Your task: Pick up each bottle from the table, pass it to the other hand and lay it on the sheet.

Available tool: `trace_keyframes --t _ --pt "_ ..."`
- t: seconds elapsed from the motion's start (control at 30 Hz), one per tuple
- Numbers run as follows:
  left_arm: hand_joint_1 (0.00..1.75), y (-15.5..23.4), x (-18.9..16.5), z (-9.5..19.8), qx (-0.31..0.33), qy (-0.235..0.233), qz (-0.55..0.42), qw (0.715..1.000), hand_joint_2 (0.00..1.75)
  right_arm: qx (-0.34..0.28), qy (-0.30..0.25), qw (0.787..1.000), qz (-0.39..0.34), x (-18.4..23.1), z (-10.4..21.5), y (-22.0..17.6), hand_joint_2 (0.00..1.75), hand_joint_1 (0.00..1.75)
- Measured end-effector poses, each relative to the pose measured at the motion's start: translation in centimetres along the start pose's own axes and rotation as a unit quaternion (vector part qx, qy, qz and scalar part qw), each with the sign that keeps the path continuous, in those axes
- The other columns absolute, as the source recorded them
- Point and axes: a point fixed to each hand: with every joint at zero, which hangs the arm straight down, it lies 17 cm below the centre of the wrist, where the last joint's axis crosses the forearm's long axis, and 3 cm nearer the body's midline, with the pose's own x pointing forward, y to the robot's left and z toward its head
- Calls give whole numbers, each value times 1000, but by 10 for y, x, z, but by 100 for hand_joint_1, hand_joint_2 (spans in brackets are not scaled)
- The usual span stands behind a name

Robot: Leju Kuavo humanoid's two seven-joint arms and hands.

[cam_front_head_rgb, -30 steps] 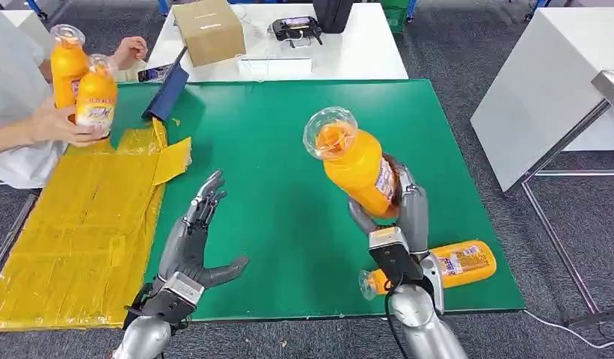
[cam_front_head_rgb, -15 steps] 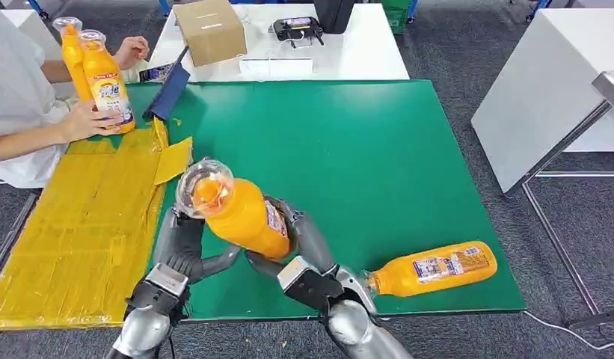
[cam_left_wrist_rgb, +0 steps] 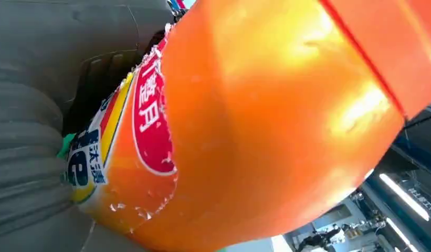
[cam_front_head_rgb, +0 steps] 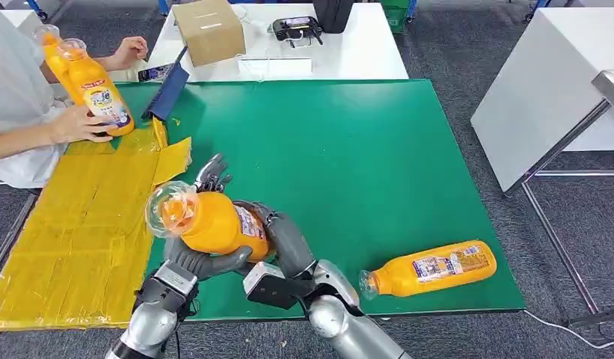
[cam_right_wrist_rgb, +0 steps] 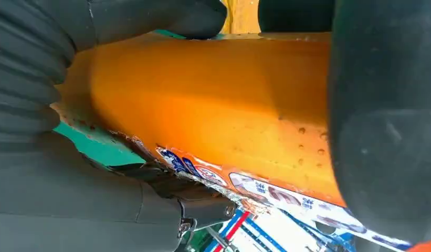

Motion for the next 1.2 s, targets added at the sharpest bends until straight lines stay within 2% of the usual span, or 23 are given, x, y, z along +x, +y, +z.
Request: trace_keyframes --t 0.43,0.47,0.5,0.83,0.87,0.93,1.03,1.1,1.17,1.2 --pt "175 7 1 0 22 -5 0 1000 175 -13 2 1000 5 -3 0 -5 175 171" --pt "175 9 1 -1 27 -6 -2 1000 175 -16 1 1000 5 -2 0 -6 175 14" --pt "175 11 1 -1 32 -6 -5 999 175 -20 -1 1000 4 -1 1 -8 175 0" --pt "175 33 2 -6 69 -18 -62 996 175 -66 -17 998 -6 13 13 -29 175 0" --pt "175 36 0 -6 75 -14 -79 994 175 -70 -19 997 -6 15 13 -31 0 0" --pt "175 53 -4 -9 103 -4 -172 980 175 -92 -25 995 -1 18 18 -41 0 0" --pt "175 86 -19 -18 127 12 -363 923 175 -143 -45 987 51 31 32 -77 0 0" --pt "175 111 -38 -23 123 39 -487 864 175 -157 -47 982 91 34 42 -97 0 0" --pt "175 148 -60 -23 123 75 -608 781 175 -159 -44 977 135 34 51 -113 0 0" --pt "175 165 -71 -21 129 108 -637 752 175 -153 -39 976 153 33 54 -119 0 0"
